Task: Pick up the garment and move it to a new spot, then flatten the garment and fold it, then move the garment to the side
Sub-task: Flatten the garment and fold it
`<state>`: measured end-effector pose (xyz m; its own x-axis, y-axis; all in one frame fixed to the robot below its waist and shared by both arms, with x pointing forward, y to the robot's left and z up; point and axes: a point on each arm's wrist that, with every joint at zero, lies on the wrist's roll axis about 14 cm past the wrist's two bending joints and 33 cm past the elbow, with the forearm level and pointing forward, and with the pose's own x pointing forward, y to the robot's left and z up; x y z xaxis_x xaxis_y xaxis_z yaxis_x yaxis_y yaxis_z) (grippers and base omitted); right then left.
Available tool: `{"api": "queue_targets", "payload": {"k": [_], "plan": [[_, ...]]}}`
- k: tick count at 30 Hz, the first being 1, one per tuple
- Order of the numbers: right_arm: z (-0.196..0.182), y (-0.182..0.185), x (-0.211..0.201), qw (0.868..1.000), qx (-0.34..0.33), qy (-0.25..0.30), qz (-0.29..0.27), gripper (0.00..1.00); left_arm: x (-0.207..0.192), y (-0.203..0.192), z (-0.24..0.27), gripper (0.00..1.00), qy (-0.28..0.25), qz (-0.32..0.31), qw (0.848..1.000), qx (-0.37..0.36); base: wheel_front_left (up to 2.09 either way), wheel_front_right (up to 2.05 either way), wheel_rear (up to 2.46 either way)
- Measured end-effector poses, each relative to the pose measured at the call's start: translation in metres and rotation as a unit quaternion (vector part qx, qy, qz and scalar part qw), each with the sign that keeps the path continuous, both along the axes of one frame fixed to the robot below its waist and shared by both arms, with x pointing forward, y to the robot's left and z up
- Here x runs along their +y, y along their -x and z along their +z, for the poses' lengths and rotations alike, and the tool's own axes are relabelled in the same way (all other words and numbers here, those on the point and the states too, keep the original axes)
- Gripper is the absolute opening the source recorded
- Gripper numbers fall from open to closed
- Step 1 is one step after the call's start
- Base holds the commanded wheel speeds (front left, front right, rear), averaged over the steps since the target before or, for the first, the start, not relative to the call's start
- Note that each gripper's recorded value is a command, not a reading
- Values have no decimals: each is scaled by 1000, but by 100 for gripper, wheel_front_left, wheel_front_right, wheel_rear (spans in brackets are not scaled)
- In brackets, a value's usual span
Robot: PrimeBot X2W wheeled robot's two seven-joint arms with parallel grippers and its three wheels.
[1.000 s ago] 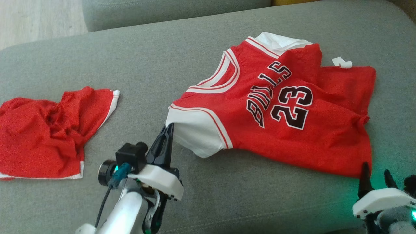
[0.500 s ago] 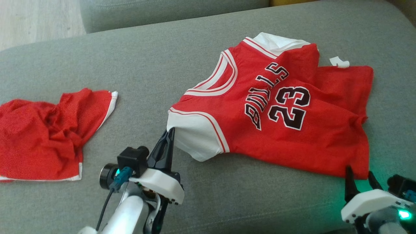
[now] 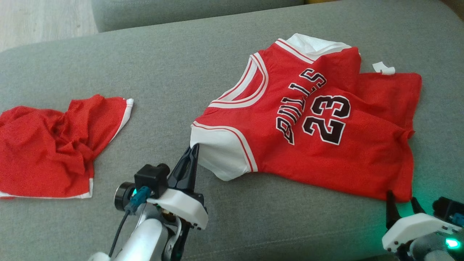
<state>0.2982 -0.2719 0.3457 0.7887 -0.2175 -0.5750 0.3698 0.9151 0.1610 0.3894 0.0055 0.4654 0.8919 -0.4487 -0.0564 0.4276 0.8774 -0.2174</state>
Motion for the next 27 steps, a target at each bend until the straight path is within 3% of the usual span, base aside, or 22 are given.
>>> {"api": "queue_targets", "payload": {"k": [7, 8, 9, 17, 22, 27], "plan": [[-6, -9, 8, 1000, 13, -18, 6, 100, 3, -2, -3, 0, 0, 5, 1000, 4, 0, 0, 0], [-7, -10, 9, 1000, 13, -23, 5, 40, 4, -3, -3, 0, 0, 6, 1000, 3, 0, 0, 0], [-7, -10, 10, 1000, 13, -27, 4, 0, 6, -3, -2, 0, 0, 9, 1000, 2, 0, 0, 0], [12, -29, 29, 998, -32, -59, 20, 0, 17, -11, 19, 0, 14, 29, 999, -24, 0, 0, 0], [66, -57, 37, 989, -130, -48, 44, 0, 27, -18, 40, 0, 46, 49, 997, -43, 0, 0, 0], [132, -76, 45, 970, -230, -29, 70, 0, 32, -23, 68, 0, 80, 57, 993, -72, 0, 0, 0]]}}
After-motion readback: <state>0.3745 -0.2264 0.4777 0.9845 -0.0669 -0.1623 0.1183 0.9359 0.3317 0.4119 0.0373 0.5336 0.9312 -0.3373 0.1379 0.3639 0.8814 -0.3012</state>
